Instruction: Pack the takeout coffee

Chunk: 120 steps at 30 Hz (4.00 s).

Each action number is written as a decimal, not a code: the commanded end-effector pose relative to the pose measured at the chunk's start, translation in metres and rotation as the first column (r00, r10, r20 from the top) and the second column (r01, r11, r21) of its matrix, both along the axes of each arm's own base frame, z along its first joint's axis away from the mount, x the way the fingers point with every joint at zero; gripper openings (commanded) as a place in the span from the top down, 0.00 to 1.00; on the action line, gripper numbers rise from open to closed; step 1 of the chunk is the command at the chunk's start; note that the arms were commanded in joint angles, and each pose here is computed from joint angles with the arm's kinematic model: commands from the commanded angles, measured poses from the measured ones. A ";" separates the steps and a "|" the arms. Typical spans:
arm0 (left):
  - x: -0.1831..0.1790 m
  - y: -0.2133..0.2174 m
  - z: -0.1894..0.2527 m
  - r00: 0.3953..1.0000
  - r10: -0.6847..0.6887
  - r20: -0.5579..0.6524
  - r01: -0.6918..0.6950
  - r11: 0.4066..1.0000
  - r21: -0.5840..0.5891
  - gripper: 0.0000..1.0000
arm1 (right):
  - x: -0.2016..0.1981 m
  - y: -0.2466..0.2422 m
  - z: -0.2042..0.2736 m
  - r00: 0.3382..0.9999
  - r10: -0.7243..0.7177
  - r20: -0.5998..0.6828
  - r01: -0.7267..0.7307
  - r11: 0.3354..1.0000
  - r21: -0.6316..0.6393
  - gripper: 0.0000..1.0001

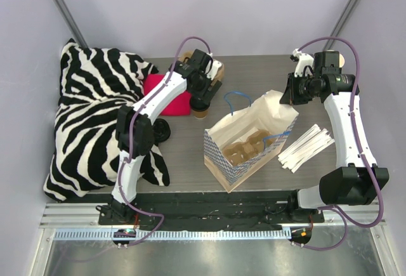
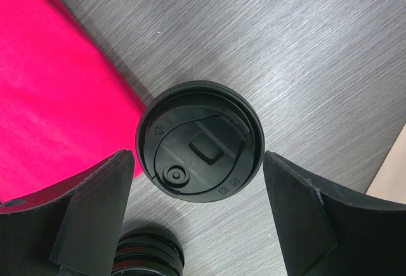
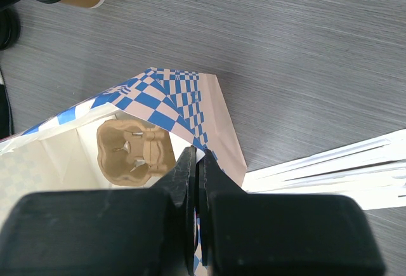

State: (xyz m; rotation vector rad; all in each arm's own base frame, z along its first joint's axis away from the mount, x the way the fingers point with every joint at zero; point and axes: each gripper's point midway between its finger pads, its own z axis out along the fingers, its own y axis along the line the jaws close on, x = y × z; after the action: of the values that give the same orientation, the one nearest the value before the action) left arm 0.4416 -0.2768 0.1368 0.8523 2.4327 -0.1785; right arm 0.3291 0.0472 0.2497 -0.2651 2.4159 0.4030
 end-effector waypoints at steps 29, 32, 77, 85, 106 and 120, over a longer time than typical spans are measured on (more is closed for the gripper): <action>-0.001 0.003 -0.022 0.999 -0.013 -0.037 0.014 1.000 0.023 0.19 | 0.003 0.000 0.006 1.000 0.009 0.010 -0.010 1.000 0.005 0.99; -0.002 0.005 -0.026 0.999 -0.014 -0.048 0.016 0.999 0.034 0.21 | 0.003 0.000 0.006 1.000 0.009 0.010 -0.010 1.000 0.005 0.99; -0.033 0.015 0.034 0.996 -0.071 -0.058 0.071 0.997 0.002 0.67 | 0.000 0.013 0.015 0.997 0.057 0.043 -0.060 0.996 0.061 0.99; -0.069 0.039 0.139 0.985 -0.128 0.114 0.136 0.989 -0.063 0.73 | -0.003 0.022 0.026 0.992 0.106 0.075 -0.113 0.989 0.098 0.99; -0.233 -0.026 0.367 0.683 -0.365 0.632 0.642 0.714 -0.281 0.75 | -0.012 0.046 0.027 0.995 0.090 0.046 -0.098 0.961 0.258 0.99; -0.260 -0.098 0.231 0.703 -0.623 0.342 0.681 0.729 -0.072 0.80 | -0.038 0.055 0.038 0.998 0.052 0.034 -0.060 0.947 0.316 0.99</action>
State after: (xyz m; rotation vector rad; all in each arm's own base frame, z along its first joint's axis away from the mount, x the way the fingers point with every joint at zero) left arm 0.1750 -0.3863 0.3918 1.4869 1.6296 -0.6144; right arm 0.3112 0.0944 0.2680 -0.2084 2.3346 0.7624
